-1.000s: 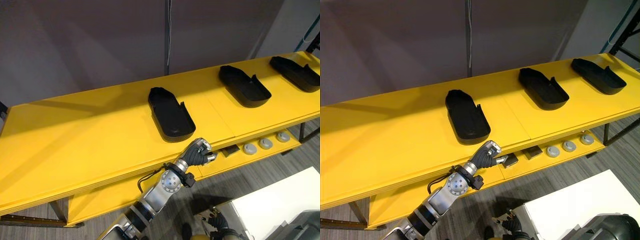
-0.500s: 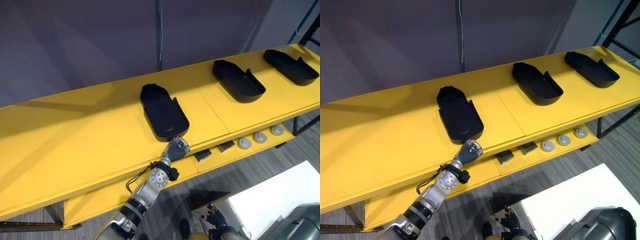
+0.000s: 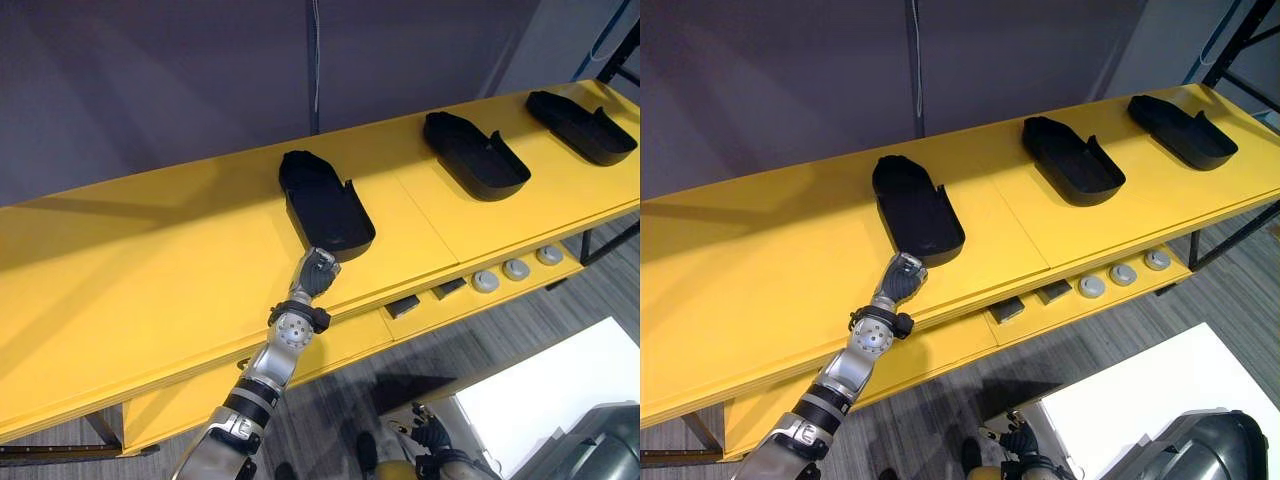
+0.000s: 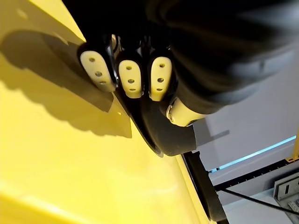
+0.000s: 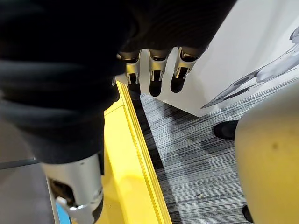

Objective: Walk over and take plastic housings, then place them on the shelf

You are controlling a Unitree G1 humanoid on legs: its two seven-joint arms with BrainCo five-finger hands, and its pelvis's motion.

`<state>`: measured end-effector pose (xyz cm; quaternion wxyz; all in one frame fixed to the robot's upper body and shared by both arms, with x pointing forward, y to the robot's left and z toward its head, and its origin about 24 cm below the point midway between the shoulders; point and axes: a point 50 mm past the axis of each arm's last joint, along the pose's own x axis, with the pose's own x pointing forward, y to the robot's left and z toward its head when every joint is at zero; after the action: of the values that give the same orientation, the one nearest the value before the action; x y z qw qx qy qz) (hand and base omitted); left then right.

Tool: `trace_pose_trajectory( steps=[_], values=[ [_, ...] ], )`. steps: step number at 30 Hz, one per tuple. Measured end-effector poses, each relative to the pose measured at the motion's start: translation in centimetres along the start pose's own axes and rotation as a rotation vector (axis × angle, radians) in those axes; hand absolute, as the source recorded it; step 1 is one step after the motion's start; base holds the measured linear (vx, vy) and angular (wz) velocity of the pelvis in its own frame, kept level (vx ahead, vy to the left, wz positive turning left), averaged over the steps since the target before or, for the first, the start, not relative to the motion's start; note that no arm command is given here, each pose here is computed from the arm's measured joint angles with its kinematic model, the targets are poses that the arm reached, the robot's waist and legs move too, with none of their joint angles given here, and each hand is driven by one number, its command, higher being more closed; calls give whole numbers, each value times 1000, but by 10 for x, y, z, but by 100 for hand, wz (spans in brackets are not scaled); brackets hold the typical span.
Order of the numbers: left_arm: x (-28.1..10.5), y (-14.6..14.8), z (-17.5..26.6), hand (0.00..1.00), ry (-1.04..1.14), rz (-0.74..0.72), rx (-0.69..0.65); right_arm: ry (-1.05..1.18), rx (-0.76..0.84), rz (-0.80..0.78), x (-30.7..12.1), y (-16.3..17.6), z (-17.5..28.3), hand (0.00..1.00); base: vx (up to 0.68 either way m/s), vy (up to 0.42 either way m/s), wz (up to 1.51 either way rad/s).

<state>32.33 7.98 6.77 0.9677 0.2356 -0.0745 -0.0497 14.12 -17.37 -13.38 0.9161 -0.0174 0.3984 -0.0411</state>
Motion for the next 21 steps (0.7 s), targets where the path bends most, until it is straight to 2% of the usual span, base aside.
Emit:
trace_pose_trajectory(
  steps=[9, 14, 17, 21],
  values=[
    [3, 4, 0, 100, 7, 25, -24, -6, 0, 0, 0, 0, 1, 0, 0, 0, -1],
    [3, 6, 2, 100, 10, 35, -92, -8, 1, -1, 0, 0, 2, 0, 0, 0, 2],
    [-4, 11, 14, 100, -44, 60, -150, -5, 6, -5, 1, -1, 1, 0, -1, 2, 13],
    [-15, 36, 47, 100, -218, 151, -251, 9, 13, -23, 0, -4, -2, 0, -16, 10, 9]
  ],
)
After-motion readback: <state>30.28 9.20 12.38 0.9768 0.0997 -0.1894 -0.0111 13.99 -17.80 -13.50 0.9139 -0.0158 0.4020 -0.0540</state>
